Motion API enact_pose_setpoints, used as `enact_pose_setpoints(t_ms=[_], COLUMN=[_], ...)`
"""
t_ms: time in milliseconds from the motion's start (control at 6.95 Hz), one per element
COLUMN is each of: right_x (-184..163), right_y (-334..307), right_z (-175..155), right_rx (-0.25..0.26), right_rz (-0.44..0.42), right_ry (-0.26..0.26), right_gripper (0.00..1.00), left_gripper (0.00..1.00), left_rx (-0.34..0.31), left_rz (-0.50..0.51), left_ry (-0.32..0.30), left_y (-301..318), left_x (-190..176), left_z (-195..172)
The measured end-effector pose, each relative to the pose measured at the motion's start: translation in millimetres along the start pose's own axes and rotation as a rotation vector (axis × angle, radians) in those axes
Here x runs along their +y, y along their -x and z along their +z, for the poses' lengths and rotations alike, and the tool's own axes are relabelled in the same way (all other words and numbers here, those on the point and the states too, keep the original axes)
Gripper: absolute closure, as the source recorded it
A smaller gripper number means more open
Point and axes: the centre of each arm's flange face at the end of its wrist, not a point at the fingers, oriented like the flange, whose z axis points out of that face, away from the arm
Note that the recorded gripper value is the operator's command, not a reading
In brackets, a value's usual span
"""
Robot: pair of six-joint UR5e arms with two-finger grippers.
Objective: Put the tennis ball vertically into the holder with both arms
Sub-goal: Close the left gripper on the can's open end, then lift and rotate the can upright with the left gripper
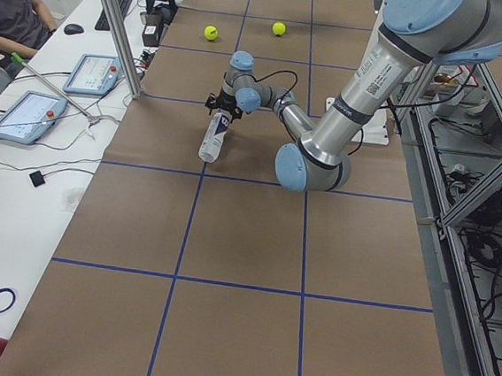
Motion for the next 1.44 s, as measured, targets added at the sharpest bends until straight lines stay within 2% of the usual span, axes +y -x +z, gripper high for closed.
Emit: enact_pose_setpoints(t_ms=[864, 1295, 1439], right_x=[0.4, 0.0, 0.0], right_y=[-0.6, -0.2, 0.0], right_z=[0.4, -0.1, -0.2], right_rx=[0.000, 0.000, 0.000], right_rz=[0.002, 0.001, 0.001], right_ry=[0.001, 0.000, -0.001], right_gripper=[0.01, 0.01, 0.01], left_gripper=[0.01, 0.29, 0.31], left_rx=[0.004, -0.012, -0.016], left_rz=[0.006, 0.007, 0.005], left_ry=[0.016, 0.022, 0.020], left_y=[-2.1, -2.0, -2.2], left_x=[-5.7, -8.6, -10.9], left_z=[11.5, 13.1, 12.5])
